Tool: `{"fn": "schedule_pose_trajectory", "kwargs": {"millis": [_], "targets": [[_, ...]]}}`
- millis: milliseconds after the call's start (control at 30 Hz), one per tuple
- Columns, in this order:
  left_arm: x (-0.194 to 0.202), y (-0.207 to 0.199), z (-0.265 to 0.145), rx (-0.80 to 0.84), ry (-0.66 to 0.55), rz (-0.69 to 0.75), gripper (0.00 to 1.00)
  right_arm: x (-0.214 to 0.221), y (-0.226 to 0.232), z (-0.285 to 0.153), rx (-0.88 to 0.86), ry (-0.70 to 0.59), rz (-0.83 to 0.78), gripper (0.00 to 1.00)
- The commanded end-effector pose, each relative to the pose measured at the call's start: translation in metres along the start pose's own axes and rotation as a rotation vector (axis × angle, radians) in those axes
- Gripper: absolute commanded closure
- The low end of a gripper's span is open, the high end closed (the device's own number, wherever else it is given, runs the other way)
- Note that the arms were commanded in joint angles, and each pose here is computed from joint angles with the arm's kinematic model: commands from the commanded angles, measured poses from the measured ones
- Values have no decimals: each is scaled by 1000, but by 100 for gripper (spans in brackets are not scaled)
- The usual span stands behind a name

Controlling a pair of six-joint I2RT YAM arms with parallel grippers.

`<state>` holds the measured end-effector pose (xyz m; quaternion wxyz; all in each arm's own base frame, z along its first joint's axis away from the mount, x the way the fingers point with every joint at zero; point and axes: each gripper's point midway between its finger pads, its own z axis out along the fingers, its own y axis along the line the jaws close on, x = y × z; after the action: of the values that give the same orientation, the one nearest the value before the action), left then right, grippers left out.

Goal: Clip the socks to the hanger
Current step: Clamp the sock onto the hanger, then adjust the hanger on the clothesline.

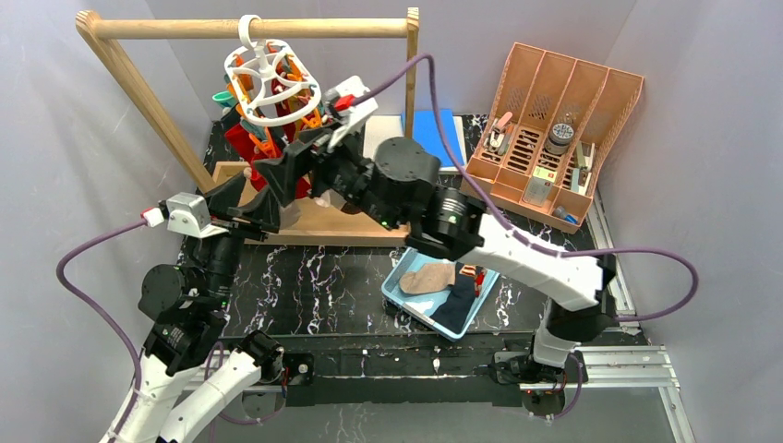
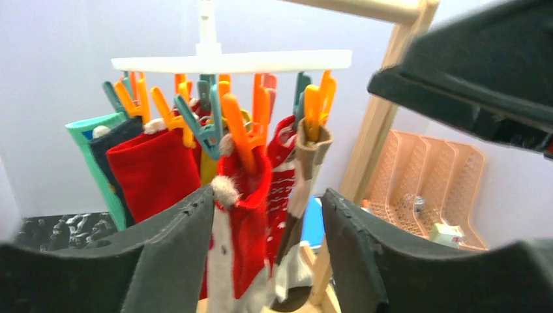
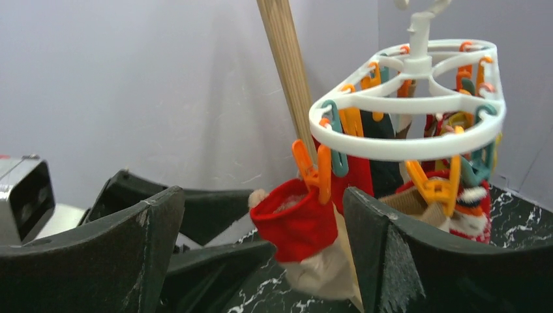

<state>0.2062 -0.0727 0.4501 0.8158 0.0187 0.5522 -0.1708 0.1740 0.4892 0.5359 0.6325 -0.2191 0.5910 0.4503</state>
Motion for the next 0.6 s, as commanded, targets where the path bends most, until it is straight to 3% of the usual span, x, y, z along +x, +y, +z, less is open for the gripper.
{"fn": "schedule_pose_trajectory", "kwargs": {"millis": [0, 100, 400, 567], "targets": [[-15, -16, -4, 101, 6, 27, 30, -28, -3, -39, -21, -36, 82, 1], [-17, -24, -8, 152, 14, 27, 3, -35, -9, -64, -27, -53, 110, 1], [5, -28, -15, 211, 92, 122, 2, -25, -12, -100, -77, 28, 97, 1], [12, -12, -38, 151, 103, 83, 2, -7, -48, -136, 28, -13, 137, 1]]}}
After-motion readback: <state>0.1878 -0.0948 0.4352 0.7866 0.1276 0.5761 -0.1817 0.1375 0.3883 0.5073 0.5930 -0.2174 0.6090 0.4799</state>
